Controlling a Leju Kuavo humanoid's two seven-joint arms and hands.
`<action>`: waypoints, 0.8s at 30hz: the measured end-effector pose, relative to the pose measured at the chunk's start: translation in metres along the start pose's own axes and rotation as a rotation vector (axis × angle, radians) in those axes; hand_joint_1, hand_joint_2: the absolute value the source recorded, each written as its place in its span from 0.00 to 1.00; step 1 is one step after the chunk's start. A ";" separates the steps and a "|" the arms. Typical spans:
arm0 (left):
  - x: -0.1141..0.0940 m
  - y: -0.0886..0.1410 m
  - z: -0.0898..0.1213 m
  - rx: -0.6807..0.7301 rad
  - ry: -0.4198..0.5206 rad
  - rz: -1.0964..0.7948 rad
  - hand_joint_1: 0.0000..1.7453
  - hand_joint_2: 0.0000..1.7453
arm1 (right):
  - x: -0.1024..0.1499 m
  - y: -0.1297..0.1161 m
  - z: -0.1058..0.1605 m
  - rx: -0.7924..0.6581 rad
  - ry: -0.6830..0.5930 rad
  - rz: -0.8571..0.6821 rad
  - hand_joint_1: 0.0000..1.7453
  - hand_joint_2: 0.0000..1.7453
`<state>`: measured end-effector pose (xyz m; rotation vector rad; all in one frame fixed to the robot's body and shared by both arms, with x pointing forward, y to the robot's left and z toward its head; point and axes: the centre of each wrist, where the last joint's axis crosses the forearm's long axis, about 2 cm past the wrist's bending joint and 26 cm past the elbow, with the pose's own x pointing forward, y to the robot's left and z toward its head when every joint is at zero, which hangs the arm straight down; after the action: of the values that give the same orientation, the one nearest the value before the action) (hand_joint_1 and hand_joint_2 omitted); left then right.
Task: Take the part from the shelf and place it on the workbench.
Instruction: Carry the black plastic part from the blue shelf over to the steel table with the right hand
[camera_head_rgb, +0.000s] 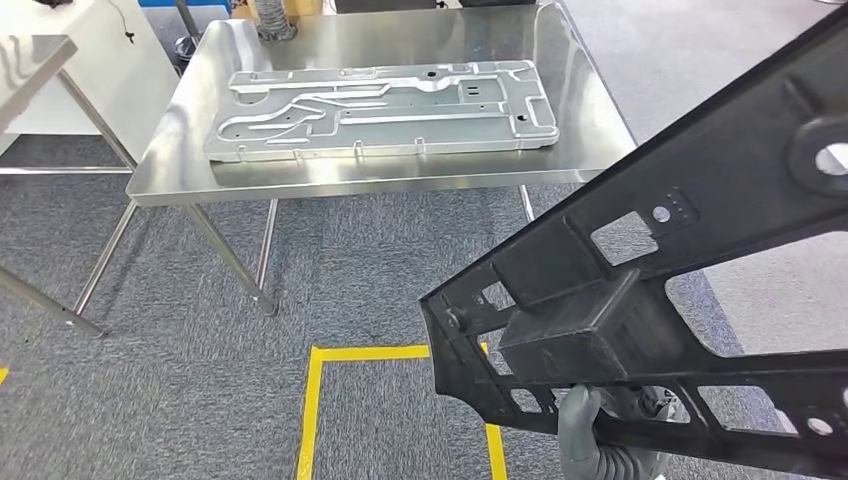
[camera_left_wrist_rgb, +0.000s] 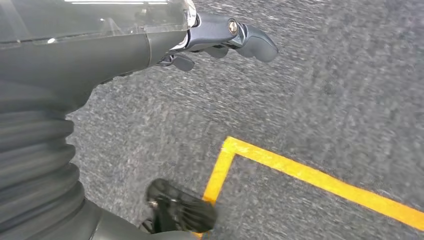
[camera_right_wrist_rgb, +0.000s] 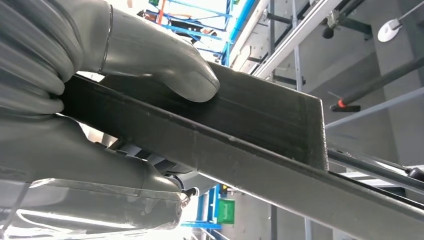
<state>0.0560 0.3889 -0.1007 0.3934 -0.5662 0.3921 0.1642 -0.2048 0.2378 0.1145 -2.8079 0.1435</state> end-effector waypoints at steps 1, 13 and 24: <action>0.000 0.001 0.000 0.000 0.000 -0.001 0.00 1.00 | 0.000 0.000 0.000 -0.002 0.000 -0.003 1.00 1.00; 0.002 0.004 -0.002 -0.002 -0.010 -0.002 0.00 1.00 | 0.002 -0.001 -0.003 -0.006 -0.016 0.004 1.00 1.00; 0.005 0.000 -0.002 -0.015 -0.013 -0.009 0.00 1.00 | 0.005 -0.002 -0.003 -0.009 -0.028 0.033 1.00 1.00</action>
<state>0.0611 0.3911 -0.0997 0.3845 -0.5800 0.3770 0.1603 -0.2069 0.2427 0.0682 -2.8389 0.1383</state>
